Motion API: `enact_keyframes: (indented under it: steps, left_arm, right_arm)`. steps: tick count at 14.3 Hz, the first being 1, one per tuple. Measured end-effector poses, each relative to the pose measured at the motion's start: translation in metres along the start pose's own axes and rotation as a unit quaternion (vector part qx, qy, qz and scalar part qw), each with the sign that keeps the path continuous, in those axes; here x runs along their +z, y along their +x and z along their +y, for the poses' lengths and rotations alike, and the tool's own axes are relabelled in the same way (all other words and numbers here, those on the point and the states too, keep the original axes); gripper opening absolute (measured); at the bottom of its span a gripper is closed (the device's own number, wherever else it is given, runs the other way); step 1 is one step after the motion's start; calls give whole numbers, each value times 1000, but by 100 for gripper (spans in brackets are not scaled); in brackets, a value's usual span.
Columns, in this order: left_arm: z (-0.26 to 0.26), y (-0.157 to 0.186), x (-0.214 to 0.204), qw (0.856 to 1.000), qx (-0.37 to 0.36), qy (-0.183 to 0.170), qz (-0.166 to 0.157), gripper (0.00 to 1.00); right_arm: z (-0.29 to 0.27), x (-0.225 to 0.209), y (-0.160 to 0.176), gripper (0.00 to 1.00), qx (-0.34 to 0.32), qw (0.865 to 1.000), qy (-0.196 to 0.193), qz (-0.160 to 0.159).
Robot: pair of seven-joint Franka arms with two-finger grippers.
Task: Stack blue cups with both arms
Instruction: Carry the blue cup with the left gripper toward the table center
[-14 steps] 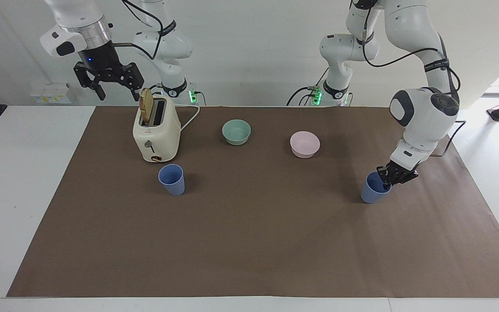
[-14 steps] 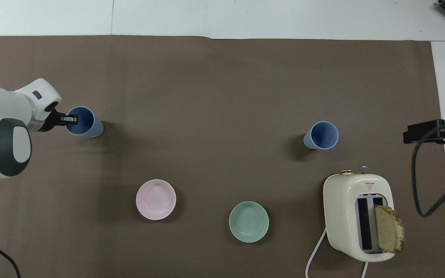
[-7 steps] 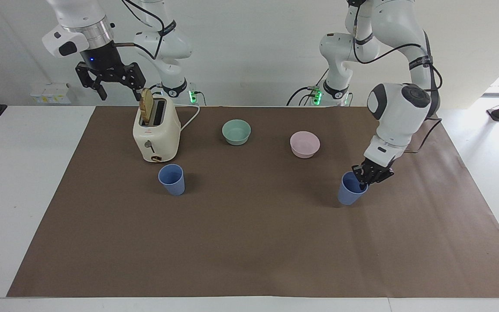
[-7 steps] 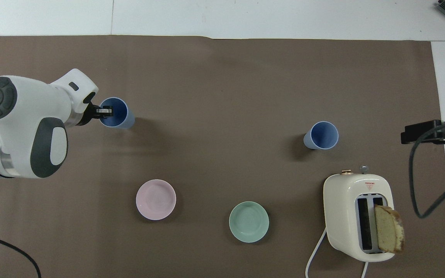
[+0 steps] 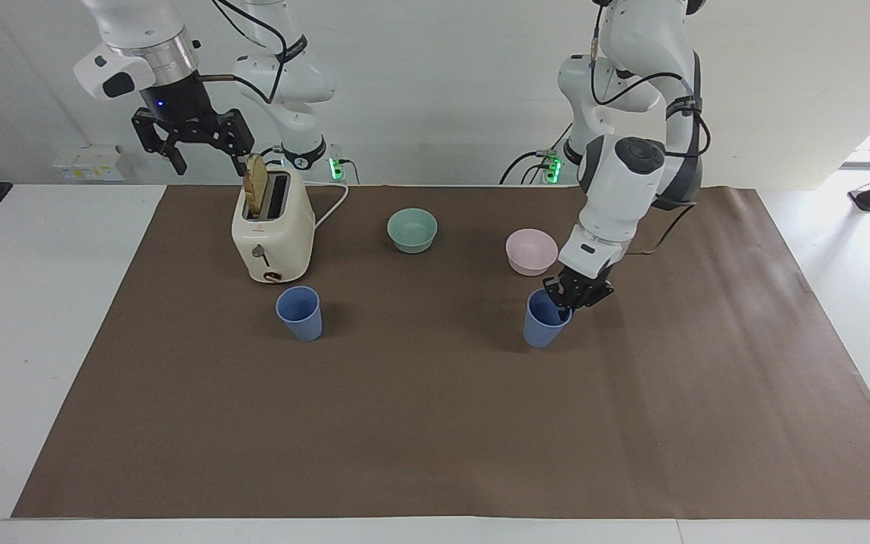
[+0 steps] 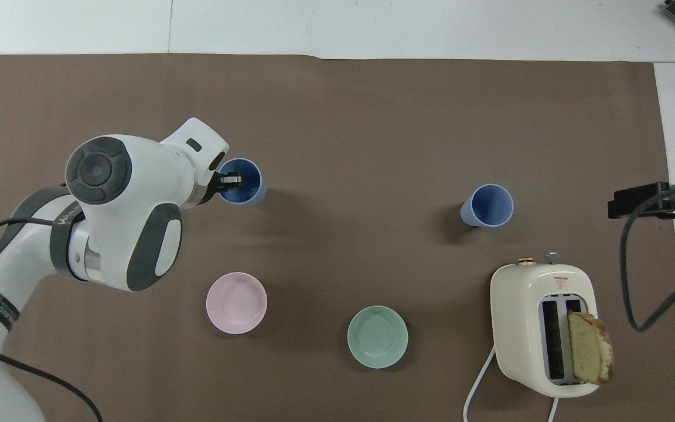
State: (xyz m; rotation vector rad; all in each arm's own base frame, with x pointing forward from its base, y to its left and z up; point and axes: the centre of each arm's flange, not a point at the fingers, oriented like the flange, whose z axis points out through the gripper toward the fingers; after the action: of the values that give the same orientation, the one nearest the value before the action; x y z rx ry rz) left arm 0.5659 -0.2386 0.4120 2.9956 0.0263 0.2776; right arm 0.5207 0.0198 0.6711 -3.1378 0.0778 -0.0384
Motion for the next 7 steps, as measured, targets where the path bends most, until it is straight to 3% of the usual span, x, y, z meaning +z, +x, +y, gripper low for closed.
enact_keyframes:
  steps: [7]
  left_arm:
    - [36, -16, 8, 1000, 10, -8, 2, 4]
  right_arm:
    - [0, 0, 0, 100, 0, 1000, 1, 0]
